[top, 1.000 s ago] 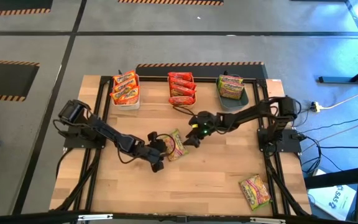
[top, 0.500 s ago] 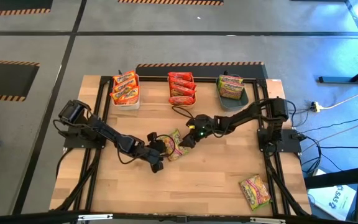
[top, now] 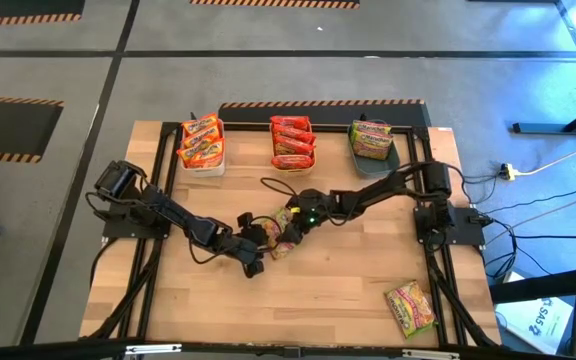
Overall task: Sort Maruchan noodles
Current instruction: Put the green noodle pack into the blue bin
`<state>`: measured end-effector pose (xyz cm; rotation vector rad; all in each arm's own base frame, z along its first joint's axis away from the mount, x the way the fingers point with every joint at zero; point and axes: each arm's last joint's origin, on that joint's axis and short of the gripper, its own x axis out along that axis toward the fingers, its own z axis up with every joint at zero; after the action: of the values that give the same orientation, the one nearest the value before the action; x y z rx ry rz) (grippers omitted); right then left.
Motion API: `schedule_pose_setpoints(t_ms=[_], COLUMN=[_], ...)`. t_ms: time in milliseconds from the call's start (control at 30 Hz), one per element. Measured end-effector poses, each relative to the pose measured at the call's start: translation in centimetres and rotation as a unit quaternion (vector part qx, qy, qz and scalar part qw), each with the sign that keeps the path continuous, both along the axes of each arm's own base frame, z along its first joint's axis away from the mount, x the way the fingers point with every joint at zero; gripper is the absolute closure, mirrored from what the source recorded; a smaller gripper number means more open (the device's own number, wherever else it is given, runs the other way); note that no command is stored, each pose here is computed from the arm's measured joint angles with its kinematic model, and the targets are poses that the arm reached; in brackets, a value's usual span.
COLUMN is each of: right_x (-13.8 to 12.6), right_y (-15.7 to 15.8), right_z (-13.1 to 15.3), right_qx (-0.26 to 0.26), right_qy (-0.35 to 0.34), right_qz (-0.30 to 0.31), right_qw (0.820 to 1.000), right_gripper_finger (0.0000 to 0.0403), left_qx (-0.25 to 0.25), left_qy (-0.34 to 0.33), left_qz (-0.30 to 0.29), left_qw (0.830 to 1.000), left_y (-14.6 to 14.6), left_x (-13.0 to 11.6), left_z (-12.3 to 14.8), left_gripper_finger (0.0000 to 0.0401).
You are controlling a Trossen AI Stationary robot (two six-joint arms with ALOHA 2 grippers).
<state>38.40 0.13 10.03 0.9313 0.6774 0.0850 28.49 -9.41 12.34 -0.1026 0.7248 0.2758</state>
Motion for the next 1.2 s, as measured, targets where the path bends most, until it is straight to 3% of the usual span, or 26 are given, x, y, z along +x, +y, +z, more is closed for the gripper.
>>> schedule_pose_setpoints(t_ms=[200,500,633,900,1000,1200], right_x=[0.5,0.5,0.5,-0.3,-1.2,-4.3], right_y=[0.2,0.1,0.1,0.1,-0.4,-2.0], right_z=[0.3,0.2,0.4,2.1,3.8,8.0], right_qx=[-0.011,-0.054,-0.060,-0.107,-0.142,-0.223], right_qy=[-0.003,-0.015,-0.027,-0.018,-0.004,0.039], right_qz=[0.009,0.022,0.031,0.067,0.080,0.091], right_qw=[1.000,0.998,0.997,0.992,0.987,0.970], right_gripper_finger=[0.0080,0.0211,0.0248,0.0255,0.0260,0.0268], left_qx=[0.003,0.000,-0.002,-0.067,-0.066,-0.044], left_qy=[-0.003,-0.005,-0.007,-0.016,-0.012,-0.036], left_qz=[0.003,0.000,-0.004,-0.076,-0.092,-0.068], left_qw=[1.000,1.000,1.000,0.995,0.993,0.996], left_y=[0.0,0.0,0.0,-0.2,0.0,0.5], left_x=[0.0,0.0,0.0,-0.9,-1.8,-2.4], left_z=[0.0,0.2,0.4,3.5,4.9,6.4], left_gripper_finger=[0.0243,0.0243,0.0243,0.0243,0.0243,0.0243])
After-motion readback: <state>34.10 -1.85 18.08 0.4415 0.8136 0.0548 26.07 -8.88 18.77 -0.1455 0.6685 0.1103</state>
